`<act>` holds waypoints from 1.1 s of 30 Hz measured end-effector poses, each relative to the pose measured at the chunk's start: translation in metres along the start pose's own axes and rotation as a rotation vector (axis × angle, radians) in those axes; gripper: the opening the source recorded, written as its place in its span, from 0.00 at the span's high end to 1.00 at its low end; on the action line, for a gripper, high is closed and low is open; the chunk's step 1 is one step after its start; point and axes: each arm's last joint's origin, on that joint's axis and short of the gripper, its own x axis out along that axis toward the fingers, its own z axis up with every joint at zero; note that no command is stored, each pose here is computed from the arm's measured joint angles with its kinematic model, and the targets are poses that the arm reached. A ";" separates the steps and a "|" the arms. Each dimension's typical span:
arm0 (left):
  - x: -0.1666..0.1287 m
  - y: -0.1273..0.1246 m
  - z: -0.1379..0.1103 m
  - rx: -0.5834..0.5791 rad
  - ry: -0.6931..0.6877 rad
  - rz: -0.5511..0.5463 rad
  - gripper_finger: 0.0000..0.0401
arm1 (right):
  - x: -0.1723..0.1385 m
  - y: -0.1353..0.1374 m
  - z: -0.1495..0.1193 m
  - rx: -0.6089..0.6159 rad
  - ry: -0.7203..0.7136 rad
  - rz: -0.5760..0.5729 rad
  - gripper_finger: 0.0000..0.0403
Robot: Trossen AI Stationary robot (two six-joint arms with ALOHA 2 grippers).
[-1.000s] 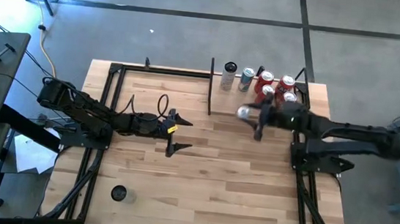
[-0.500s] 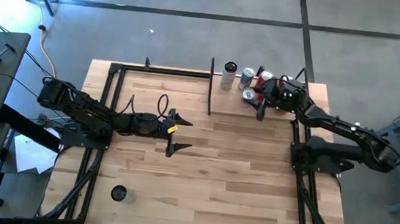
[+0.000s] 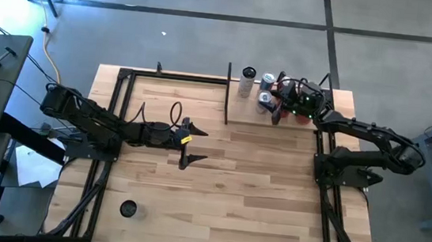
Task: Place canned beverage on shelf
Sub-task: Put the blue soda can on the shelf and align it with the other blue soda can
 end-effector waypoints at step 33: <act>-0.009 0.000 0.021 -0.105 0.015 0.103 0.42 | -0.025 0.035 0.020 -0.074 -0.014 -0.064 0.76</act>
